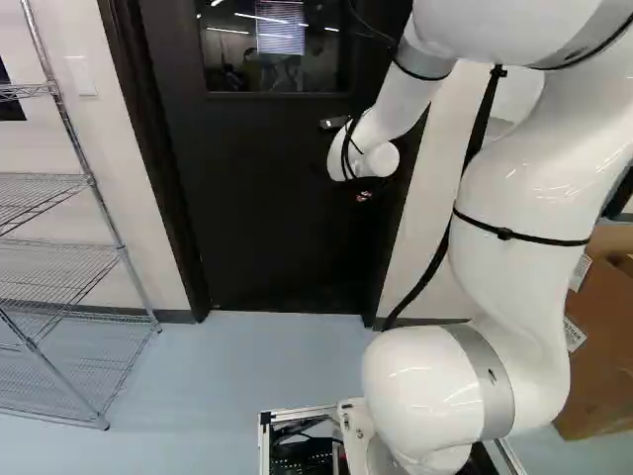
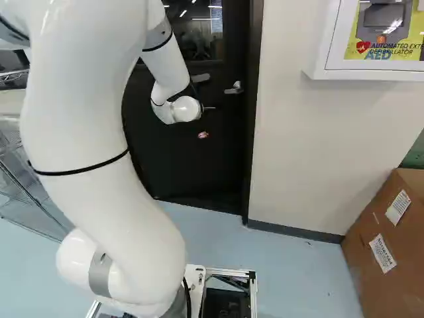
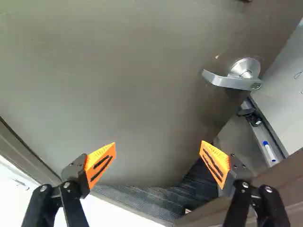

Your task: Open the door and move inside

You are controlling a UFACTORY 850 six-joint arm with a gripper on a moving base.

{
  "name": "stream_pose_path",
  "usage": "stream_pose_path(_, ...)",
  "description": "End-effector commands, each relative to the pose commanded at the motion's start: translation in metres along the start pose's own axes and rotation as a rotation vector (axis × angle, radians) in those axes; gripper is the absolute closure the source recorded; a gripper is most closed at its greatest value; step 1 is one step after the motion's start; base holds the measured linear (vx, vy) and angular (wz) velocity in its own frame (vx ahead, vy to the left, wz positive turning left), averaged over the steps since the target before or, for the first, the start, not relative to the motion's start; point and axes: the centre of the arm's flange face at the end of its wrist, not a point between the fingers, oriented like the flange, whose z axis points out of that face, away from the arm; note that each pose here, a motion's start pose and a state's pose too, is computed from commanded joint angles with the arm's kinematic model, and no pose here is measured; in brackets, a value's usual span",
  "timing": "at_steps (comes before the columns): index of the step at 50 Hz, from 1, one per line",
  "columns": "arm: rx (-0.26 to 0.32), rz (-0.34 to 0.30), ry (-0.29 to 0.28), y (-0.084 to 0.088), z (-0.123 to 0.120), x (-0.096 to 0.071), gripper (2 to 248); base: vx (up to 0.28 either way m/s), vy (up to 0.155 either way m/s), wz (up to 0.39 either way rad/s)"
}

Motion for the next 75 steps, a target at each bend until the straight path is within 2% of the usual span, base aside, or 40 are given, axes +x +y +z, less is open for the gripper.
stream_pose_path(41,-0.006,0.073,-0.002,-0.034,-0.075,-0.022,3,0.0,0.0,0.0)
stream_pose_path(75,-0.002,0.072,-0.001,-0.037,-0.079,-0.024,3,0.0,0.0,0.0)
